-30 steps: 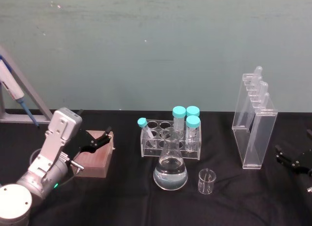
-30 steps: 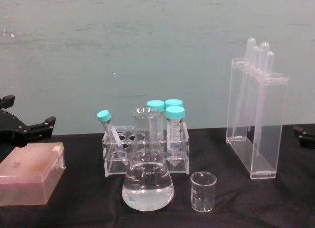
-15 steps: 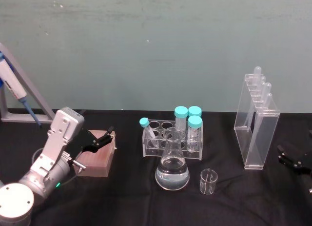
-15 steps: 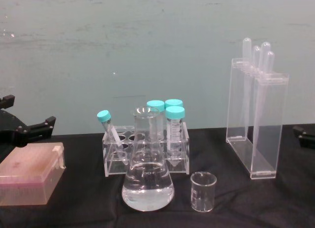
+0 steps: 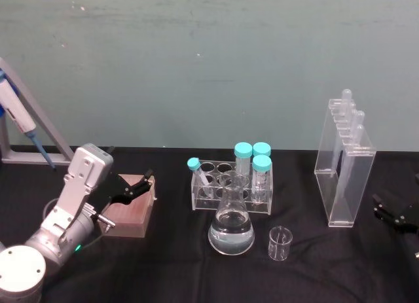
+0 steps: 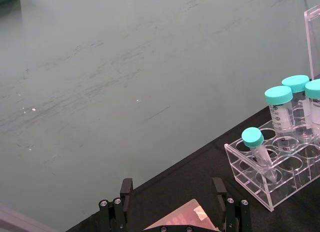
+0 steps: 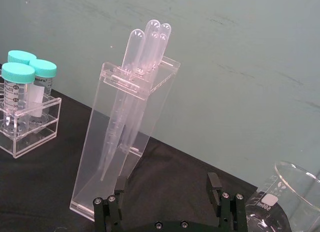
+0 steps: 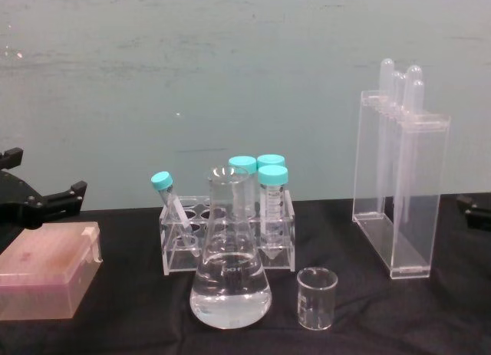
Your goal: Place the experimental apparatus aside using one hand.
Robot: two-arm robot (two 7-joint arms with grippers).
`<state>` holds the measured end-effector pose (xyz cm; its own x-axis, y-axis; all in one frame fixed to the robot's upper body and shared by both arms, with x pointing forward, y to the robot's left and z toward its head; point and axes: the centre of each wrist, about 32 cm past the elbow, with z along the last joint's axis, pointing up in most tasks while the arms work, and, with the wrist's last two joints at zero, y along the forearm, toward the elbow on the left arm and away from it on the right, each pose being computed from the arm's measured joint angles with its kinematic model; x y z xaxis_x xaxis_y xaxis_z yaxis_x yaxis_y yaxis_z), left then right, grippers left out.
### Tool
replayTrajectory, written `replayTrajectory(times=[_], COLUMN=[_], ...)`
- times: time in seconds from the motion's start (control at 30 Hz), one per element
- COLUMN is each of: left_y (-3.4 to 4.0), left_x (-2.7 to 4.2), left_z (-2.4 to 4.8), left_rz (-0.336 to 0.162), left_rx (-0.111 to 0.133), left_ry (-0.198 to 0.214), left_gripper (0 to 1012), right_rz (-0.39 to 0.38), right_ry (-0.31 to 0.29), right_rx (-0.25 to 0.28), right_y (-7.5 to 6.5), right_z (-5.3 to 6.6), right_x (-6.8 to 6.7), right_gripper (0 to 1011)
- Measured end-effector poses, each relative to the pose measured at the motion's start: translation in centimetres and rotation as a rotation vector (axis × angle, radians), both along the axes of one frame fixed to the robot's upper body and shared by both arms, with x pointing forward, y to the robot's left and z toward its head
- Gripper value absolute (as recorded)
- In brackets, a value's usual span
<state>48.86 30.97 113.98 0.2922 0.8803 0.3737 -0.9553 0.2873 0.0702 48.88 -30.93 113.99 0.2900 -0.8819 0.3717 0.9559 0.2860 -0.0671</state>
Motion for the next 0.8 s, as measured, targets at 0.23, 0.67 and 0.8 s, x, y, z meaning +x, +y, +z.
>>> replayTrajectory(times=[0.23, 0.67, 0.8], left_y=[0.0, 0.0, 0.0], left_x=[0.0, 0.0, 0.0], left_z=[0.0, 0.0, 0.0], left_rz=[0.0, 0.0, 0.0], left_rx=[0.0, 0.0, 0.0], left_ry=[0.0, 0.0, 0.0], left_gripper=[1000, 1000, 1000], right_rz=[0.006, 0.008, 0.015], right_ry=[-0.013, -0.03, -0.026], right_rx=[0.013, 0.071, 0.106], right_y=[0.1, 1.2, 2.0], right_z=[0.1, 0.7, 0.9], right_x=[-0.2, -1.2, -1.7], right_gripper=[1000, 1000, 1000])
